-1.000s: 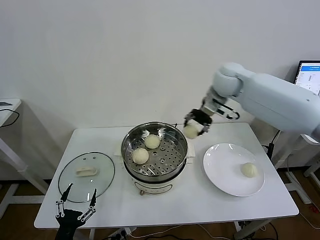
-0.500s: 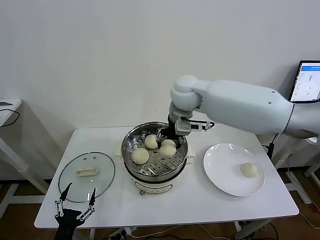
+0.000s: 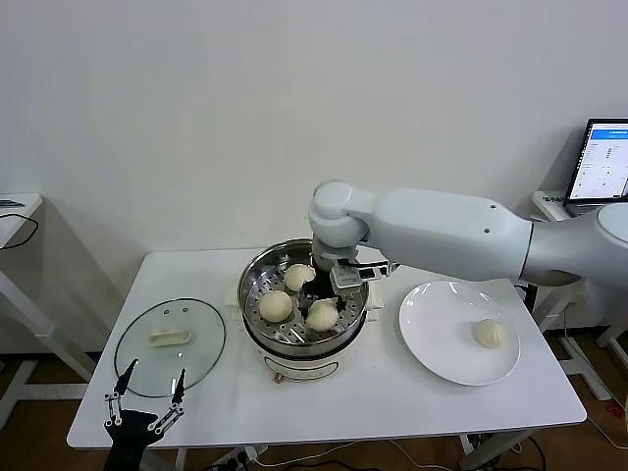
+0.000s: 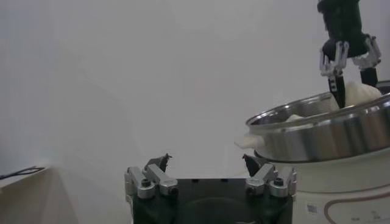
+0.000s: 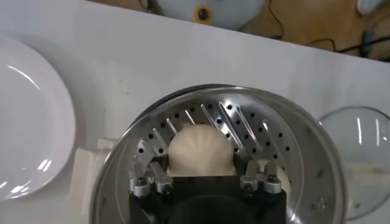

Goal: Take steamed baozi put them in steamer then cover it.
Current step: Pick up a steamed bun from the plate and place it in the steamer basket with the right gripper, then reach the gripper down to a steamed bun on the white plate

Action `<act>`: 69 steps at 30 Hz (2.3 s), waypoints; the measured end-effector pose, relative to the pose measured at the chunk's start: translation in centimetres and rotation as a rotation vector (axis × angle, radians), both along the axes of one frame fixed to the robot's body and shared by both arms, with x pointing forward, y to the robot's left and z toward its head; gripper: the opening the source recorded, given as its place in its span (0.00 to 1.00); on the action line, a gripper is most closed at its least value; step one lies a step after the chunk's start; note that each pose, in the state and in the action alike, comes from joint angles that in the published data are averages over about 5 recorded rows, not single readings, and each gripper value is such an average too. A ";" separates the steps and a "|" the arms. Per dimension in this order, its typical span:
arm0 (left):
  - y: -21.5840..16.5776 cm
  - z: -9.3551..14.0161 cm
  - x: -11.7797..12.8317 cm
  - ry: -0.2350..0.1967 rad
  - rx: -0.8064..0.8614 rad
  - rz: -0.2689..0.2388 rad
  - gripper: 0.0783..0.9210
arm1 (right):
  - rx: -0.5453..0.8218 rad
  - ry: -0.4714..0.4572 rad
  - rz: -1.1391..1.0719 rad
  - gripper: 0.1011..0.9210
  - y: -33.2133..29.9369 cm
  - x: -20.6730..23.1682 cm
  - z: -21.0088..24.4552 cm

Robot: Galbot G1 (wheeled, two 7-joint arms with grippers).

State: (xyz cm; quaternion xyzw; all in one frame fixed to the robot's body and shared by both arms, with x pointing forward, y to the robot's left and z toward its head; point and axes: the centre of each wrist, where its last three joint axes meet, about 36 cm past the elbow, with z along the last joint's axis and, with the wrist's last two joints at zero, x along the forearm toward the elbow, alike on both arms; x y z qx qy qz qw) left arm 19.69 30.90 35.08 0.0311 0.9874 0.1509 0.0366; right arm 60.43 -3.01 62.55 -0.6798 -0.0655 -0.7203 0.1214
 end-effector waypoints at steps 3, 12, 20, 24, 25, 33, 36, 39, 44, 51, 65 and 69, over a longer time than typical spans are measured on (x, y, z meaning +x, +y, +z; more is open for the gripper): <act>0.0 0.0 0.0 -0.001 -0.001 0.001 0.88 | -0.011 0.002 0.020 0.74 0.4 -0.1 -0.7; 0.1 -0.2 0.0 -0.003 -0.001 0.006 0.88 | -0.030 0.001 0.053 0.82 1.3 -0.7 -1.8; 0.4 -0.3 -0.1 -0.002 0.001 0.015 0.88 | -0.017 -0.005 0.037 0.88 1.2 -0.5 -1.3; 0.7 -0.3 0.0 -0.003 0.003 0.021 0.88 | 0.004 -0.012 0.007 0.88 0.7 -0.3 0.0; 0.7 -0.3 0.0 -0.004 0.003 0.022 0.88 | 0.012 -0.015 -0.006 0.88 0.5 -0.1 0.4; 0.4 -0.2 0.1 -0.003 -0.001 0.017 0.88 | 0.148 -0.028 -0.303 0.88 -4.9 2.9 6.5; 0.2 -0.2 0.2 -0.004 -0.003 0.011 0.88 | 0.213 -0.005 -0.518 0.88 -9.0 4.4 8.4; 0.0 -0.2 0.2 -0.004 -0.005 0.006 0.88 | 0.258 0.027 -0.750 0.88 -13.9 6.0 9.3; -0.3 -0.3 0.2 -0.002 -0.006 -0.001 0.88 | 0.295 0.070 -1.100 0.88 -23.1 8.3 8.5; -0.4 -0.3 0.0 0.002 -0.003 -0.004 0.88 | 0.269 0.094 -1.431 0.88 -33.7 9.5 3.9; -0.5 -0.8 -0.4 0.014 -0.006 0.000 0.88 | 0.110 0.116 -1.659 0.88 -42.1 7.3 -7.7; -0.5 -0.9 -0.5 0.018 -0.005 -0.002 0.88 | 0.090 0.117 -1.690 0.88 -43.0 6.6 -10.1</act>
